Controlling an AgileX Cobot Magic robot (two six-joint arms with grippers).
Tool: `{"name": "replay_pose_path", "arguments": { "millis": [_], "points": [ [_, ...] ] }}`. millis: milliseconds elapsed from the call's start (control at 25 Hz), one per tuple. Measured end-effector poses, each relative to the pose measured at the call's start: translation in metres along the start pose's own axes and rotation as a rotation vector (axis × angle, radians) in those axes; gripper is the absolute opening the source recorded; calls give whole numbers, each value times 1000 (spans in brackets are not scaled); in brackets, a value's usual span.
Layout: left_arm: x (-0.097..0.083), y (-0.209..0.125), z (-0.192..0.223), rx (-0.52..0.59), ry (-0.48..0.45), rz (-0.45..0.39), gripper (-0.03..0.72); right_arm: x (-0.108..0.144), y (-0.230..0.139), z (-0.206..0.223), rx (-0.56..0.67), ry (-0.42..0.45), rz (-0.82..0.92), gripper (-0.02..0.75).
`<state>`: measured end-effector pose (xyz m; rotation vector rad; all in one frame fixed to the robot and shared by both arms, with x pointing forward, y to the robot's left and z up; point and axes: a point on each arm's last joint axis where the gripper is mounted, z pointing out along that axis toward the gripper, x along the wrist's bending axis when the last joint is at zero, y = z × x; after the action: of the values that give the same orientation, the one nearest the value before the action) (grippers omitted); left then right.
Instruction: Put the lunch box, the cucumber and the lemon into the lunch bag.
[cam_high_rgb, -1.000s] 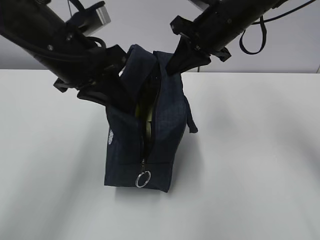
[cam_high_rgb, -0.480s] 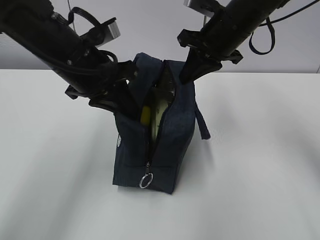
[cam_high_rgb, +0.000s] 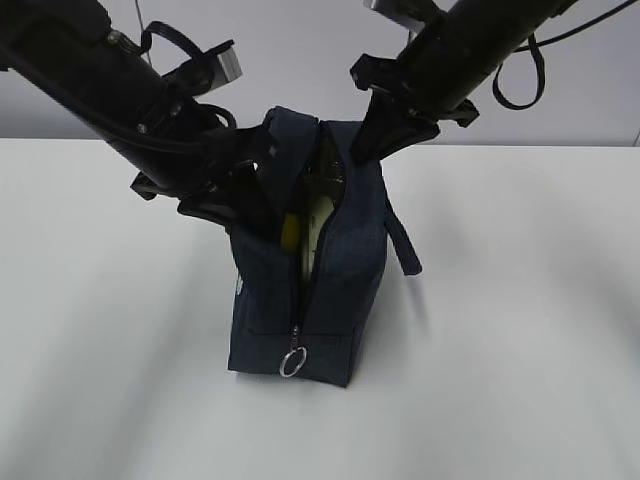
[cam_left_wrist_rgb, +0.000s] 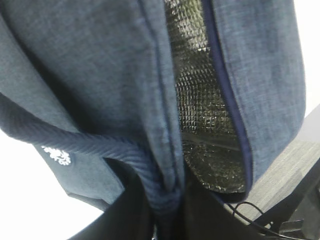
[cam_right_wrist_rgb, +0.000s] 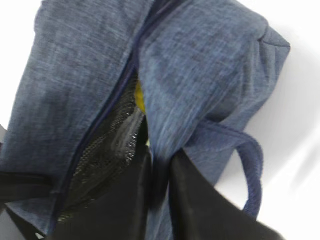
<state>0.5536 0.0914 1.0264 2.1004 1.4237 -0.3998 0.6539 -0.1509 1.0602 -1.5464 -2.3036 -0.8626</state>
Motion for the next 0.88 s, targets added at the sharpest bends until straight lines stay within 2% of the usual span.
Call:
{"name": "replay_pose_path", "arguments": {
  "millis": [160,280,440,880],
  "points": [
    [1,0,0,5,13,10,166,3,1,0,-13,26,6,286],
    [1,-1,0,7,13,10,288,4,2,0,-17,39,11,368],
    [1,-1,0,10,16,13,345,5,3,-2,-23,44,10,391],
    [-5,-5,-20,-3,61,81,354,22,22,-31,-138,28,-74,393]
  ]
}}
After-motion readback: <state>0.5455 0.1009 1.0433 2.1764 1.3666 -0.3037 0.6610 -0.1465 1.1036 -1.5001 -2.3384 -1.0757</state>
